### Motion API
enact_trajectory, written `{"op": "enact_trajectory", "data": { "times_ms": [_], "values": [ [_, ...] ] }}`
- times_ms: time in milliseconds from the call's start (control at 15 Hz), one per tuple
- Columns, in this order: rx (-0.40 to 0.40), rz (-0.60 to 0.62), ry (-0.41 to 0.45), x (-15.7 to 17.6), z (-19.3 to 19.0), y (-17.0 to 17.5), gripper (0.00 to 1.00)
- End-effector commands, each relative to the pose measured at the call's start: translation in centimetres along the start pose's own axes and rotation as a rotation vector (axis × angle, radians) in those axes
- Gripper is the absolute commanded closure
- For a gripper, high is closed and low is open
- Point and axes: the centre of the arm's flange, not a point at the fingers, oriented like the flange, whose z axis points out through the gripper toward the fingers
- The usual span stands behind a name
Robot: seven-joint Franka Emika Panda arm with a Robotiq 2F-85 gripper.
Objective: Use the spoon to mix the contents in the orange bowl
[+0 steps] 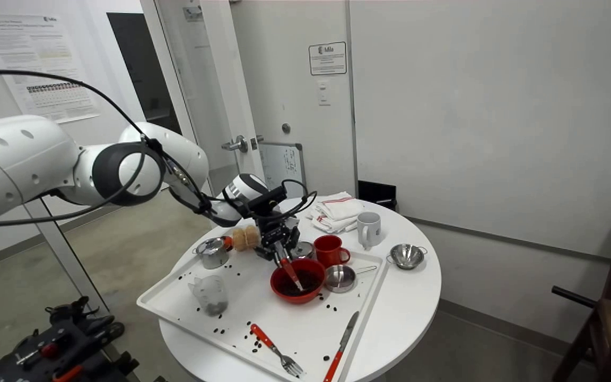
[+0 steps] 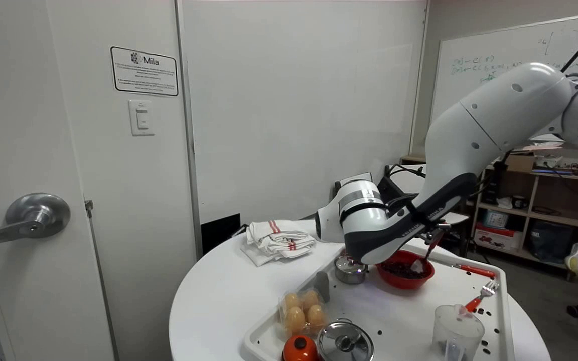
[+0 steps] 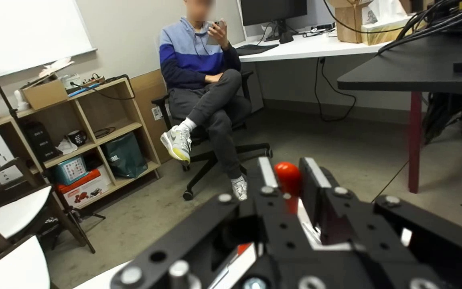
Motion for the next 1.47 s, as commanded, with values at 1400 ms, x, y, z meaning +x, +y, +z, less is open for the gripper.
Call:
{"op": "enact_trajectory", "data": {
  "times_ms": [1400],
  "values": [
    [0.183,0.095,0.030,-1.0,-6.9,7.6,0.92]
  ]
}}
